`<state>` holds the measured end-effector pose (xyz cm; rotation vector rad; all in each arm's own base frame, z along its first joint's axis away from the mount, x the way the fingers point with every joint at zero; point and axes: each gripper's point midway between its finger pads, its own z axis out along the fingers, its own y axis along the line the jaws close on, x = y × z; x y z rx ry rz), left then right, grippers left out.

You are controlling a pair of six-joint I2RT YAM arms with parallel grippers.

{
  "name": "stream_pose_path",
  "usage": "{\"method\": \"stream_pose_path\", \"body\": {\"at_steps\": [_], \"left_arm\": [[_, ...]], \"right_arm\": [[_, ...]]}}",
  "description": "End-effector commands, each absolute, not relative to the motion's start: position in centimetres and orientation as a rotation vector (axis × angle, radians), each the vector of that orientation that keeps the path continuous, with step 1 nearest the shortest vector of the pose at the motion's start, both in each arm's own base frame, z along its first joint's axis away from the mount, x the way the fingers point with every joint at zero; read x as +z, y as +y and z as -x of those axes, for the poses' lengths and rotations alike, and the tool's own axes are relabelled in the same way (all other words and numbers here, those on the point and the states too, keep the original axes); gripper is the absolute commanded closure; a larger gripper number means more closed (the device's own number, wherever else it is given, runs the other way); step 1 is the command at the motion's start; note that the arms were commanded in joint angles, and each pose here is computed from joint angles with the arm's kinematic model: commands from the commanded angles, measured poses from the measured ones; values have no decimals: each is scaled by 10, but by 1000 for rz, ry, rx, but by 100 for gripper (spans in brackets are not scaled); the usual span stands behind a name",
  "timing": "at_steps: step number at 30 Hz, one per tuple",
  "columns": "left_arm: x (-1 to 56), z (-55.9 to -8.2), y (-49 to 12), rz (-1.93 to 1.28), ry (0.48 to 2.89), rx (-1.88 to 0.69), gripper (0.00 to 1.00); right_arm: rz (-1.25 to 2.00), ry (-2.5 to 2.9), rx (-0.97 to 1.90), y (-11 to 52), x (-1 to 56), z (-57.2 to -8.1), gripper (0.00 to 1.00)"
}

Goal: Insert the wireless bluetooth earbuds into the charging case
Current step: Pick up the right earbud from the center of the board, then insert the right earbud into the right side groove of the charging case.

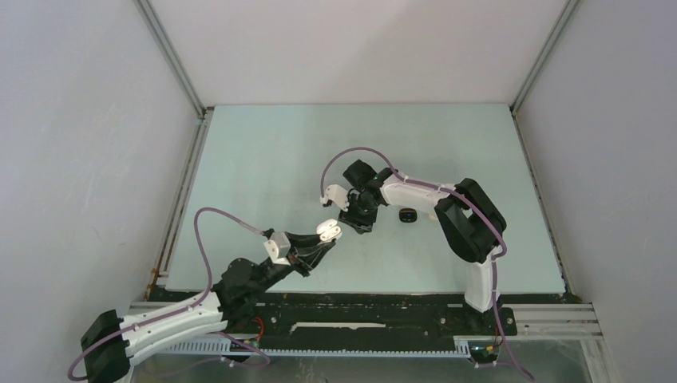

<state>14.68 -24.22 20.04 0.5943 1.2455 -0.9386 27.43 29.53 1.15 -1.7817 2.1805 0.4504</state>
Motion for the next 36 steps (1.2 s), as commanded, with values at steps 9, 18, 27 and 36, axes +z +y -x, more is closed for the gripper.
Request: {"method": "stream_pose_path", "body": {"at_steps": [9, 18, 27, 36], "left_arm": [[138, -143, -233, -653, 1340, -883, 100], [137, -144, -234, -655, 1343, -882, 100], [142, -151, -235, -636, 1365, -856, 100], [185, -198, -247, -426, 1382, -756, 100]], "right_arm": [[1778, 2224, 438, 291, 12, -273, 55], [1766, 2239, 442, 288, 14, -273, 71], [1516, 2152, 450, 278, 99, -298, 100], [1155, 1859, 438, 250, 240, -319, 100]]}}
